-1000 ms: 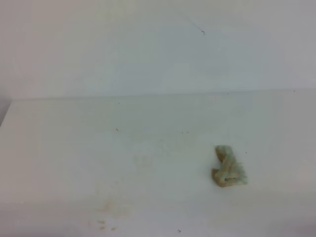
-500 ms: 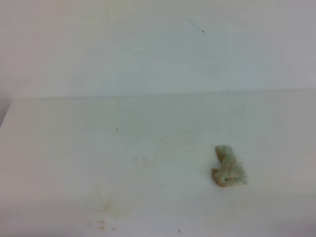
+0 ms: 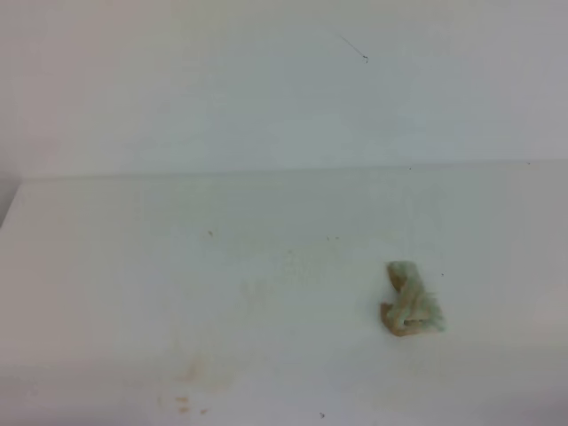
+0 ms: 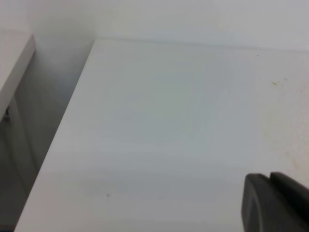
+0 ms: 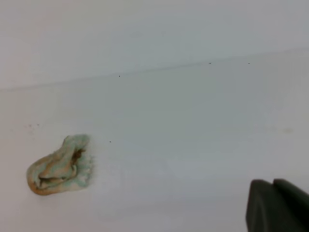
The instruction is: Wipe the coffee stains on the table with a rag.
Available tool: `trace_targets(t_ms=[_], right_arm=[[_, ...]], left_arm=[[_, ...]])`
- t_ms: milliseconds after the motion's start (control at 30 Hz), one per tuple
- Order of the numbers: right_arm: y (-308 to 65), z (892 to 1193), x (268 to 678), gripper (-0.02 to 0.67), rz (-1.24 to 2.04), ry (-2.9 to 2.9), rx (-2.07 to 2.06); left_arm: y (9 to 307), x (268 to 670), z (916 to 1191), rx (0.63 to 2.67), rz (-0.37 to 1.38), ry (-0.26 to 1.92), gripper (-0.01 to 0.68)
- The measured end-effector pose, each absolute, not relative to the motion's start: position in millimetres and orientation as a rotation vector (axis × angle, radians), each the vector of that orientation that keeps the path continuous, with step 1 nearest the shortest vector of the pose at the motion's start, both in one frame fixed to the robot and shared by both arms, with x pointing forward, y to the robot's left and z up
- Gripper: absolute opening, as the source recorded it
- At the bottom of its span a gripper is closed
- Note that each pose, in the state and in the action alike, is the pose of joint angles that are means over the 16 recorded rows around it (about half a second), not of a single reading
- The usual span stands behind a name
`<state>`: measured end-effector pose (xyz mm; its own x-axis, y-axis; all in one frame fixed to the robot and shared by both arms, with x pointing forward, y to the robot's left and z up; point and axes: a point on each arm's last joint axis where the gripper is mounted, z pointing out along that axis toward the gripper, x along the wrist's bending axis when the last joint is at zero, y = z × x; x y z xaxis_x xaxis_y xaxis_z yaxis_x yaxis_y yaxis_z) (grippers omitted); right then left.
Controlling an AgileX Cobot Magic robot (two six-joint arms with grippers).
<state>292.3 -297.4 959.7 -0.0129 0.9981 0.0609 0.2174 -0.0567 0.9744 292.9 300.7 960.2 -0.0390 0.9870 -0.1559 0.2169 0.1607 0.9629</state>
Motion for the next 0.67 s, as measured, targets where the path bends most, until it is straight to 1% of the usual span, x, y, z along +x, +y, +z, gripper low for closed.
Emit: trace_targets(t_ms=[667], right_arm=[[-297.4,959.7,292.3,0.003,1.156,1.356,1.405]], left_arm=[[300.7,292.9,960.2,1.235,0.992,1.457,-0.002]])
